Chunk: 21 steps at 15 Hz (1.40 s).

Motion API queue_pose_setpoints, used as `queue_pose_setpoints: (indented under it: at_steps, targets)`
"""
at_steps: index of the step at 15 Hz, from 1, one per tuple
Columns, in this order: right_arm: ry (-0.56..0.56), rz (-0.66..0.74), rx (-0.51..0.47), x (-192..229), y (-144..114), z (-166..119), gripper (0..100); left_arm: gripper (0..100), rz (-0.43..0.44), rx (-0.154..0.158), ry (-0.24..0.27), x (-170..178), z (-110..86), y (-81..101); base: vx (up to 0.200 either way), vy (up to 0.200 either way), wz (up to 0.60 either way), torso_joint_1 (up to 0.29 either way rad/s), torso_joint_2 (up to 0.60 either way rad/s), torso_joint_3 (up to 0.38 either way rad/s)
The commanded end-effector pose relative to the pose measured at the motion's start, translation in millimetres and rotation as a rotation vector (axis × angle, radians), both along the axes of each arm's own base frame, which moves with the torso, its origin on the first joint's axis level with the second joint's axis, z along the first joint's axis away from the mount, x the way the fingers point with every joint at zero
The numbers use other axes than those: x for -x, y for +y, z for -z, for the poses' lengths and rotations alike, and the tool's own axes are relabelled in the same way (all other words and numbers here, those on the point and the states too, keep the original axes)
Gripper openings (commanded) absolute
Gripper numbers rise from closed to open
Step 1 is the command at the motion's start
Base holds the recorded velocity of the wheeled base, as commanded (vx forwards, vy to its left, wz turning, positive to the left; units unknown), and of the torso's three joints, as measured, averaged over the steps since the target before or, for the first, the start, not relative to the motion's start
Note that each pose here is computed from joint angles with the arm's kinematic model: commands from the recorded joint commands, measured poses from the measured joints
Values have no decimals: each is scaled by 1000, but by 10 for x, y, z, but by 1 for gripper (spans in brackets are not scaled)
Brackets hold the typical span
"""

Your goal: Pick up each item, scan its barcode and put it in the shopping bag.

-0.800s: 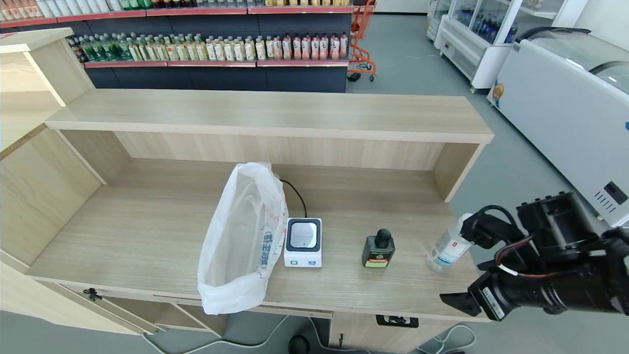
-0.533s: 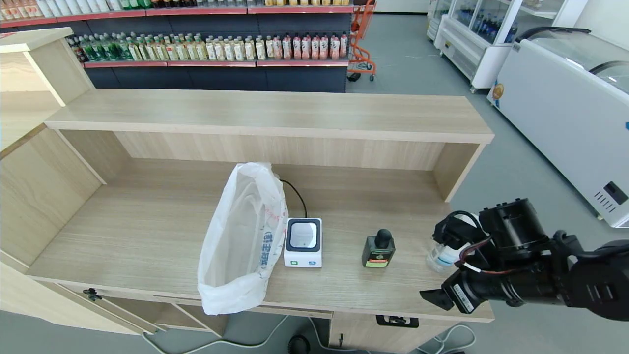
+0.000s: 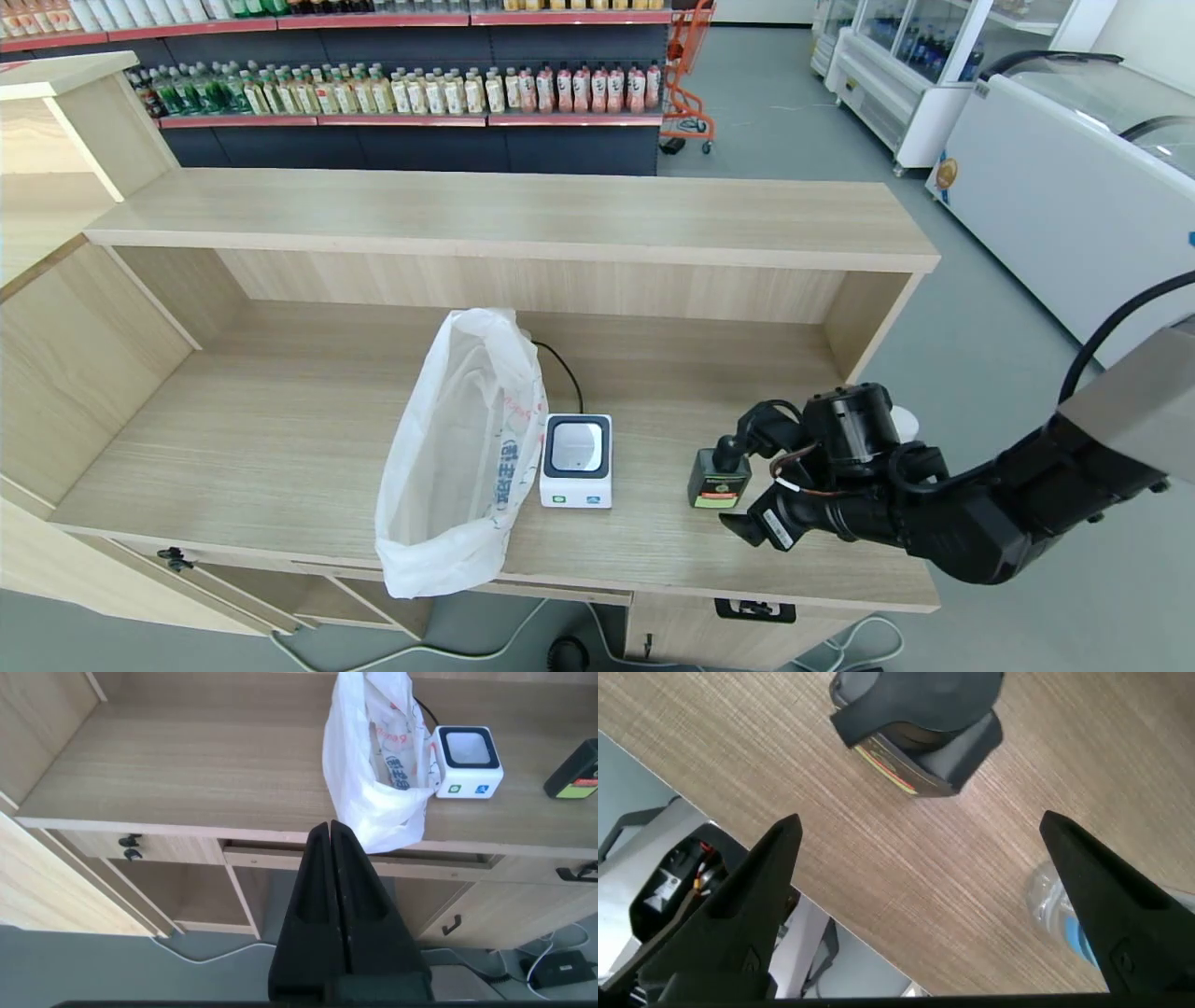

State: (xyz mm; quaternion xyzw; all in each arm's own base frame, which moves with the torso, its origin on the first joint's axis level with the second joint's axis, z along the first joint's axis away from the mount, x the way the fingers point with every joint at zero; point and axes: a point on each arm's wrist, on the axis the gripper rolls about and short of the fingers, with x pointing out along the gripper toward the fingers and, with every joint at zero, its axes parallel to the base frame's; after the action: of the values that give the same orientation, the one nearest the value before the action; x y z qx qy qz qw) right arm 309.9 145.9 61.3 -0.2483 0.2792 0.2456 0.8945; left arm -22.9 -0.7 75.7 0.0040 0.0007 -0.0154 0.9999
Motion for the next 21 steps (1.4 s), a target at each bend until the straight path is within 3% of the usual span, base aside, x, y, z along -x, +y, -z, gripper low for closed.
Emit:
queue_pose_setpoints:
  at_steps: [1,6,18,19,21]
  targets:
    - [2,-24,1,-108,146,126,100,0,0,-1,0,0,1,0,0,0,0,0,0,0]
    - [-81,-21,31,-381,285,144,100,0,0,-1,0,0,1,0,0,0,0,0,0,0]
    - [-105,-45,18,-531,461,246,100,0,0,-1,0,0,1,0,0,0,0,0,0,0]
    - [-112,-44,15,-536,464,238,0,0,0,0,-1,1,-3,0,0,0,0,0,0,0]
    - [-115,-40,14,-542,452,237,0,0,1,-1,-2,1,-3,0,0,0,0,0,0,0]
